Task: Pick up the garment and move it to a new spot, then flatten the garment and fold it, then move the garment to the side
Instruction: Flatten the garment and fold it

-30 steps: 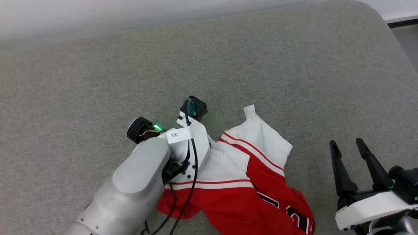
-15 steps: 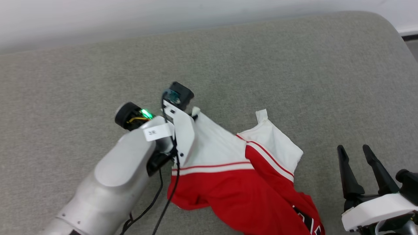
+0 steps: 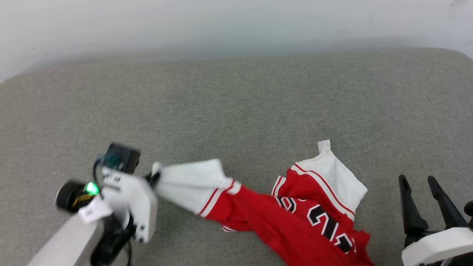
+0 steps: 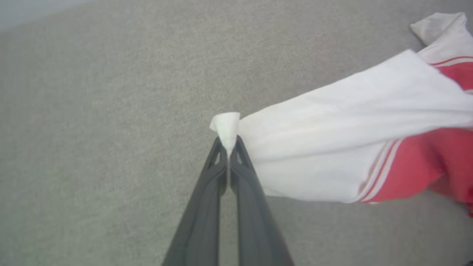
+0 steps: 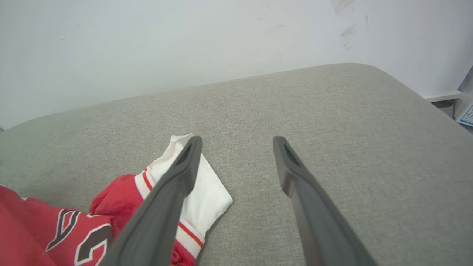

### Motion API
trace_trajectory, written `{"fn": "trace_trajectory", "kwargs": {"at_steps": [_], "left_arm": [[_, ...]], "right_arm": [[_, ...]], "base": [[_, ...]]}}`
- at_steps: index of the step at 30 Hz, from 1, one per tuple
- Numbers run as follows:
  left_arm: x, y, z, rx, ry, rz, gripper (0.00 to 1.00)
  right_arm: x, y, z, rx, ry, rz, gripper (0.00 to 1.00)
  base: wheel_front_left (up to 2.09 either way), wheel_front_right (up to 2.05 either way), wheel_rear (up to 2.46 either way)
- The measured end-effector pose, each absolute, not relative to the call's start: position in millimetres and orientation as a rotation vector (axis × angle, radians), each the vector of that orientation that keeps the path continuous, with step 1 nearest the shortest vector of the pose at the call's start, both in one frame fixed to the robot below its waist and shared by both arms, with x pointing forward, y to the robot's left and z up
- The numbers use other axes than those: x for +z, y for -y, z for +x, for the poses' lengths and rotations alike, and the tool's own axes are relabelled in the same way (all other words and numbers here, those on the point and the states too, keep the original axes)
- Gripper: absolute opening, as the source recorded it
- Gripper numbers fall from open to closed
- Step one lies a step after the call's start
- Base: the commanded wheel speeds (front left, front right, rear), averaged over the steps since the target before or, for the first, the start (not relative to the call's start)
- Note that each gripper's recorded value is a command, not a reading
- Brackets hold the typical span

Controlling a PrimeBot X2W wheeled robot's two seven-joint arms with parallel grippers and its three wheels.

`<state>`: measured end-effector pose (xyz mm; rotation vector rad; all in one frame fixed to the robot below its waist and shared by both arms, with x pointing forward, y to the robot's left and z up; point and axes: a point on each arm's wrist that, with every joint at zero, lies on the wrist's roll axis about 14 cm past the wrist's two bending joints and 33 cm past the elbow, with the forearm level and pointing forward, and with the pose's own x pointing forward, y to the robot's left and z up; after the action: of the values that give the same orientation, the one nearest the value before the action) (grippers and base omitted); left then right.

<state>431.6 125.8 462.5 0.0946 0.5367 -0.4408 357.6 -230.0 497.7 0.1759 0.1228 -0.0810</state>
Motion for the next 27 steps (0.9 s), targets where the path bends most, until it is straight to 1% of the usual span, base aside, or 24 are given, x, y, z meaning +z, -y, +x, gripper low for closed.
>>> {"fn": "trace_trajectory", "kwargs": {"at_steps": [4,8,13,17,18,19,27], "left_arm": [[424.9,-162.2,383.5,-0.323,-0.68,0.024,0.0],[396.7,-177.2,346.8,-0.24,-0.772,-0.083,0.0],[380.3,-186.0,330.5,-0.167,-0.786,-0.161,0.0],[380.4,-181.6,333.5,-0.146,-0.733,-0.206,0.0],[382.2,-181.6,335.9,-0.136,-0.712,-0.218,0.46],[385.5,-181.2,339.8,-0.128,-0.684,-0.229,1.0],[442.8,-178.2,376.1,-0.088,-0.371,-0.219,1.0]], "right_arm": [[495.8,229.7,355.7,-0.079,-0.133,0.176,1.0],[494.9,228.4,358.1,-0.074,-0.14,0.179,1.0],[496.1,226.3,359.7,-0.065,-0.143,0.179,1.0],[498.3,226.1,359.4,-0.063,-0.141,0.18,1.0],[499.3,226.4,359.1,-0.064,-0.139,0.18,1.0],[500.3,227.3,358.5,-0.066,-0.137,0.18,1.0],[502.7,239.9,350.0,-0.103,-0.14,0.184,1.0]], "base": [[0.0,0.0,0.0],[0.0,0.0,0.0],[0.0,0.0,0.0],[0.0,0.0,0.0],[0.0,0.0,0.0],[0.0,0.0,0.0],[0.0,0.0,0.0]]}}
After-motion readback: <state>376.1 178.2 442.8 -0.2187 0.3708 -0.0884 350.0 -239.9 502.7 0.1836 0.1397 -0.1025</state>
